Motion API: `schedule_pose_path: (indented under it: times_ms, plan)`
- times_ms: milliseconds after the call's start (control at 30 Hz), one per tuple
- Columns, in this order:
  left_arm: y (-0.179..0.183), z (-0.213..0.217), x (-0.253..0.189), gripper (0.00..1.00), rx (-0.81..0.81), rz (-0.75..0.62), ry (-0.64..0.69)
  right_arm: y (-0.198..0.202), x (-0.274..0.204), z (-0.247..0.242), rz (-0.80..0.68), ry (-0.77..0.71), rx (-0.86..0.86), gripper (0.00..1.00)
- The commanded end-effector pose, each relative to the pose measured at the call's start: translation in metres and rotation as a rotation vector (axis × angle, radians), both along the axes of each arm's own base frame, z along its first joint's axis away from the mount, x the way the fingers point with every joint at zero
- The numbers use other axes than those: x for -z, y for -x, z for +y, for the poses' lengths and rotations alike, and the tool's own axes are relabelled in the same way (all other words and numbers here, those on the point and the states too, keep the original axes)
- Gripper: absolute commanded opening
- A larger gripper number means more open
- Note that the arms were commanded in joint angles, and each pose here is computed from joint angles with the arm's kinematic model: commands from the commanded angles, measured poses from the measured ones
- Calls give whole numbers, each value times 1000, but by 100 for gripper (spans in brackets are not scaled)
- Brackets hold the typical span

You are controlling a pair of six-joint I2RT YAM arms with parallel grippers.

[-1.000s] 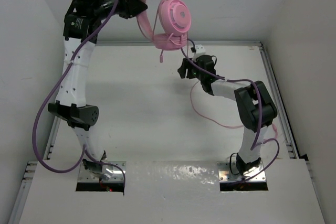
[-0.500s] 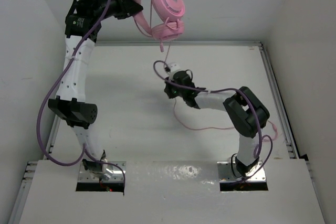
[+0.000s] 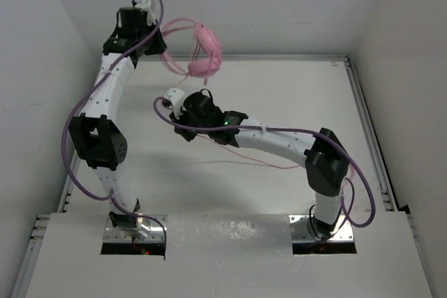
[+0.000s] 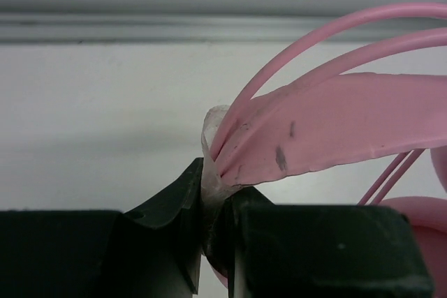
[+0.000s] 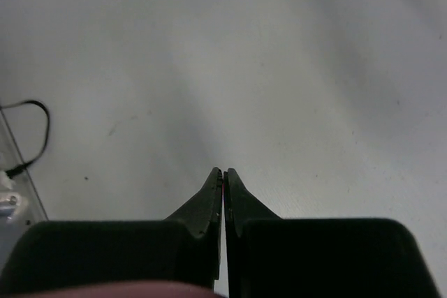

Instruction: Wrap the headphones

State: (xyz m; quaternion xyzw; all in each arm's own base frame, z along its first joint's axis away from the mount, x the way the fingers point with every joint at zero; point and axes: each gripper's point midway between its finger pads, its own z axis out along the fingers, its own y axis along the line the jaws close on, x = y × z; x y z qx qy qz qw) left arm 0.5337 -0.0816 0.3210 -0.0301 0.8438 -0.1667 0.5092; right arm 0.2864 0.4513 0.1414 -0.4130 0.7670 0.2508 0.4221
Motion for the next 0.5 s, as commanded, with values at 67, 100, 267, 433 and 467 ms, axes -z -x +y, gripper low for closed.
schedule_pose_path:
  times_ms: [67,100,267,433,467]
  plan:
    - [-6,52,2,0,-113,-142,-450,25,-87,2,-10,16,-118,0]
    - [-4,58,22,0,-81,-110,-537,24,-98,-2,-22,23,-111,0]
    - [7,67,63,0,3,-32,-704,-22,-144,-60,-118,235,153,0]
    - [27,27,77,0,266,-5,-641,-83,-166,-130,-252,302,471,0]
    - [29,22,74,0,288,-9,-632,-92,-170,-137,-258,284,505,0]
